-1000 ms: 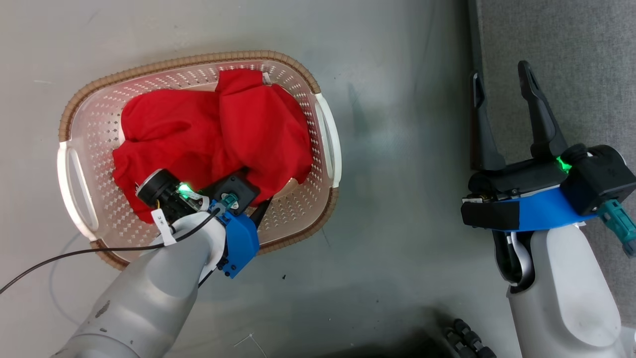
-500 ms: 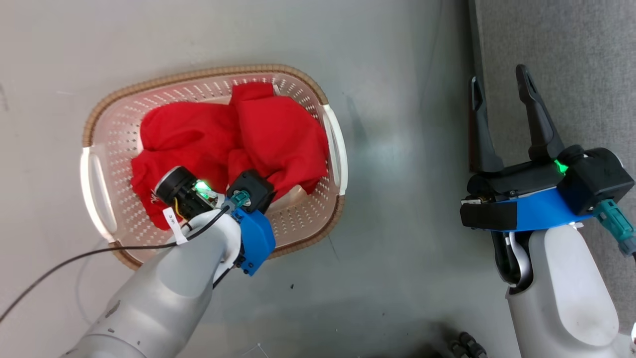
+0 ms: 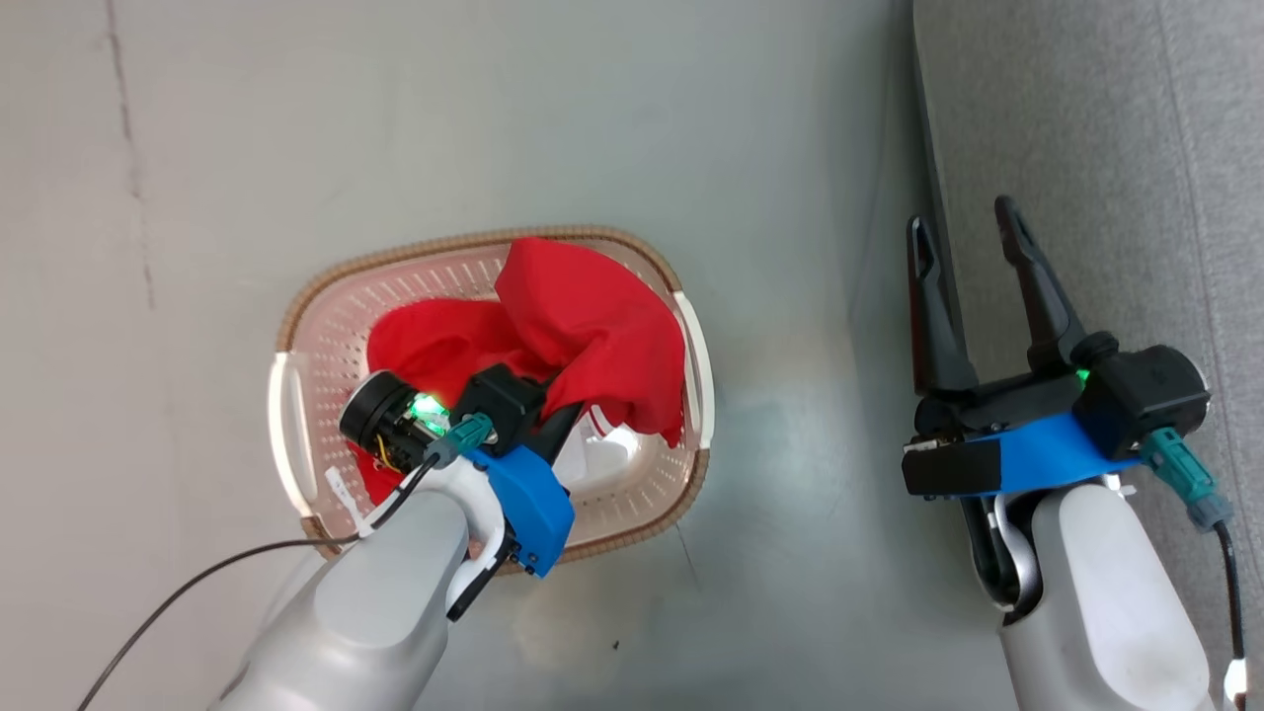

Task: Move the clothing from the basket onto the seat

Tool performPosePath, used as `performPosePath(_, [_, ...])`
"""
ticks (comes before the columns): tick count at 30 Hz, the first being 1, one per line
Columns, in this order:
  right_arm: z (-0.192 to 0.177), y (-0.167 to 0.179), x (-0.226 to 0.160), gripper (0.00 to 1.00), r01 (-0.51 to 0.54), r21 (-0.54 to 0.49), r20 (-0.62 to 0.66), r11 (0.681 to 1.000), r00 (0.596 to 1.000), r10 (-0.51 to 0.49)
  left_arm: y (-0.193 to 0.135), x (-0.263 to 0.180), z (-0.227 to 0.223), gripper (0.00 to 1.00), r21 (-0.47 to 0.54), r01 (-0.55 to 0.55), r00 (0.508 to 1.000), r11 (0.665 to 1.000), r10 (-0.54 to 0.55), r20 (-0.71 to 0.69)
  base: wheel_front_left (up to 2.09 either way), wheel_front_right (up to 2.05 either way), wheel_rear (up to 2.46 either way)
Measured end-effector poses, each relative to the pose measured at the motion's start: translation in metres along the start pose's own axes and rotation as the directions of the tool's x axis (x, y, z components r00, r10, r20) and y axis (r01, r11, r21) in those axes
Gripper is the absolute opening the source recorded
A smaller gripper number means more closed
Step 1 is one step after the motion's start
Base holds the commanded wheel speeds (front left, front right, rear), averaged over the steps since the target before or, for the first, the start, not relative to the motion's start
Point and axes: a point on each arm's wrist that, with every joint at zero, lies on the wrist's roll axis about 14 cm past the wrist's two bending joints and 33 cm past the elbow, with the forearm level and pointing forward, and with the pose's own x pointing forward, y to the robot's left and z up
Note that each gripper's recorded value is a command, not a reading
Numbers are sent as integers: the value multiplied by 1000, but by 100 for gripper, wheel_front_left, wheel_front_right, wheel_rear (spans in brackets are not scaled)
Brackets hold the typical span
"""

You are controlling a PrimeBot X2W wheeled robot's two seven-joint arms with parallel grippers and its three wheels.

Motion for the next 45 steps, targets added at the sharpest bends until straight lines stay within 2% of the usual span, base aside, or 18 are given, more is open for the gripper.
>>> performPosePath(7, [27,11,-15,100,-20,4,43,1000,999,20,5,-29,58,0,5,-81,984,997,79,158,0,0,0])
performPosePath(15, [54,19,-39,100,-28,10,90,1000,996,27,1,-67,123,0,63,-152,936,986,123,330,0,0,0])
performPosePath(22, [78,28,-59,100,-46,18,141,999,989,43,-7,-101,179,0,125,-209,876,970,129,465,0,0,0])
performPosePath(30, [92,37,-82,100,-60,27,175,998,983,54,-36,-131,229,0,204,-230,812,952,72,579,0,0,0])
performPosePath(38, [101,44,-100,100,-76,37,199,996,978,67,-61,-150,253,0,265,-229,783,937,15,622,0,0,0])
performPosePath(45, [105,48,-107,100,-84,45,215,995,974,73,-70,-157,255,0,287,-226,783,931,-2,622,0,0,0])
